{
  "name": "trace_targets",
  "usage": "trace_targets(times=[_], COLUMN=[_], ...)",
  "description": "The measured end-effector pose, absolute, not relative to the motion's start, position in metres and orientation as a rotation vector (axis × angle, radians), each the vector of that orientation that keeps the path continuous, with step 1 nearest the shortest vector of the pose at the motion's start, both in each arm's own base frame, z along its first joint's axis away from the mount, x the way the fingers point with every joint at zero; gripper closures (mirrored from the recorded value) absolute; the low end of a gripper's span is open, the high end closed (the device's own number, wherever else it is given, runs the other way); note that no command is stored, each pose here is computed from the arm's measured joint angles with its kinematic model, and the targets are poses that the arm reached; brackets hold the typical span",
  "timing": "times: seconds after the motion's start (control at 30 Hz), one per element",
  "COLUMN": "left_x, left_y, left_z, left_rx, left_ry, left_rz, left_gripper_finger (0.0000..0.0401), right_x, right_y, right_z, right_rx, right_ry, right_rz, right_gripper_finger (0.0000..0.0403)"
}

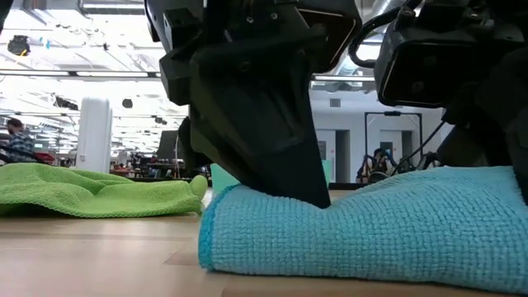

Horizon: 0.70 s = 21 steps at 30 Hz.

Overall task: Roll microfiber towels into tight, uniform cylinder then place into a basket
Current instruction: Put the blue microfiber cloth into the blue bin

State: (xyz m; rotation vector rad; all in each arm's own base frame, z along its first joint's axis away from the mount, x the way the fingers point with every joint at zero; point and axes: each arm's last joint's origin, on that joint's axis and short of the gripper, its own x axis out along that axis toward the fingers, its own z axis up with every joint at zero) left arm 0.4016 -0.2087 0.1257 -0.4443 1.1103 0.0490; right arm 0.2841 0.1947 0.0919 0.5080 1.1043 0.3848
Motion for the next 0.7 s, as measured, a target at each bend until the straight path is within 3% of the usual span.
trace_targets(times=[0.43,0.7], left_x=[0.404,0.402], left_y=[-0.207,-0.199], left_z=[0.127,0.155], left_rx=[-0.435,-0.401], left_ry=[1.113,1.094], left_rz=[-0.003,-0.107], left_gripper_finger=[0.0254,0.0241], right_x=[0.284,0.284], right_y=[0.195,0.194], right_z=[0.092,0.092], right_rx=[0.503,0.502], right_ry=[1.1,1.099], right_rz=[0.381,0.377], right_gripper_finger=[0.036,0.0365])
